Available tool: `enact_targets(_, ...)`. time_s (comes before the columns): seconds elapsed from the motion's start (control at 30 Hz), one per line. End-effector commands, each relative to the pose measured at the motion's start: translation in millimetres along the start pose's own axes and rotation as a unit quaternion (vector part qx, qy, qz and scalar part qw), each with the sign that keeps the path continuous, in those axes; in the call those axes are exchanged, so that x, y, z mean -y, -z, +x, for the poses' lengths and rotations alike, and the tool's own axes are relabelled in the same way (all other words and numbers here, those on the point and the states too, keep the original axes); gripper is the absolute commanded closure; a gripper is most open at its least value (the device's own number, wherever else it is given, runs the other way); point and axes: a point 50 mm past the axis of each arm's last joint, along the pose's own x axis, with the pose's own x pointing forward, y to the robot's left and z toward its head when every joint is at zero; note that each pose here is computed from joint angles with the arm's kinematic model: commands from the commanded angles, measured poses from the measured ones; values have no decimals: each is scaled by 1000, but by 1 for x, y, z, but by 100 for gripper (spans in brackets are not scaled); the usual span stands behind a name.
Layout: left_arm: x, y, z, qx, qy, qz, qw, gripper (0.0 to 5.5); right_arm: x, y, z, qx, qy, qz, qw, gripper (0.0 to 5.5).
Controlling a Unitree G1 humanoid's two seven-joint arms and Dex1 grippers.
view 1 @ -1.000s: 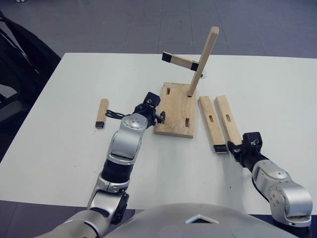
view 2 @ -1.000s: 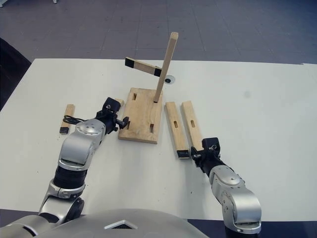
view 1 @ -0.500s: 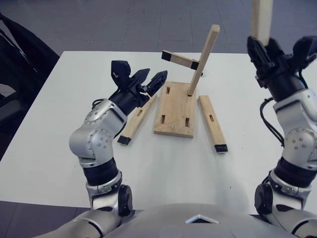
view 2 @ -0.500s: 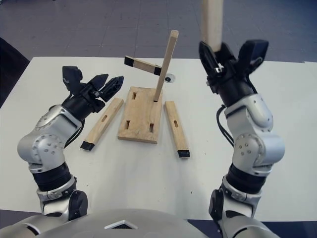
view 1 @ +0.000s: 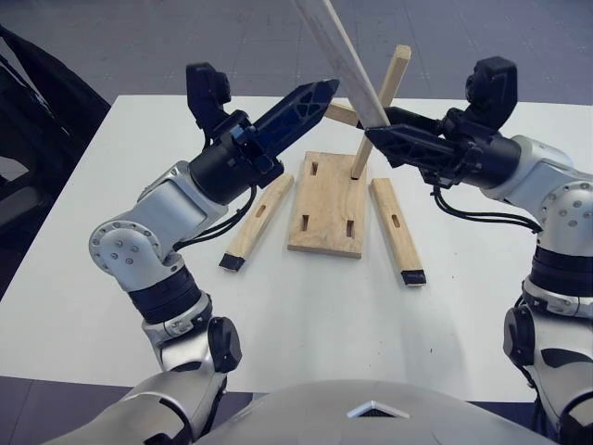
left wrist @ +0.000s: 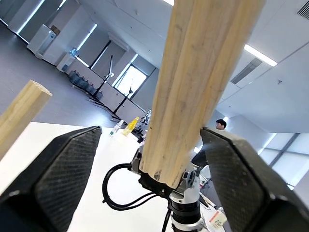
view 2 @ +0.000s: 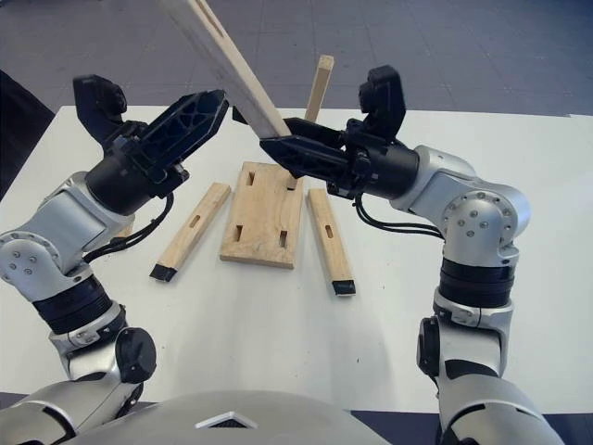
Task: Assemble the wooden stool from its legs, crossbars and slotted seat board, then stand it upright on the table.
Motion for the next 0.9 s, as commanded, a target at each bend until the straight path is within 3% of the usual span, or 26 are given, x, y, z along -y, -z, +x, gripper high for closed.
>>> enact_targets(0.03,15,2,-1,-19,51,-15,998,171,-7,2,11,-23,-52,22,998,348)
enact_targets(0.23,15,-6,-7,3,49,-34,998,171,-11,8,8,-43,-70,40,996,348)
enact_targets(0.37,14,0,-10,-26,37,-35,998,171,-11,10,8,-48,-68,37,996,348)
enact_targets(0.63,14,-7,-11,-4,48,-38,998,293,-10,16,4,-62,-60,35,996,348)
enact_targets(0.9,18,-11,-12,13,60,-35,997,294,-10,23,1,-77,-57,38,995,348)
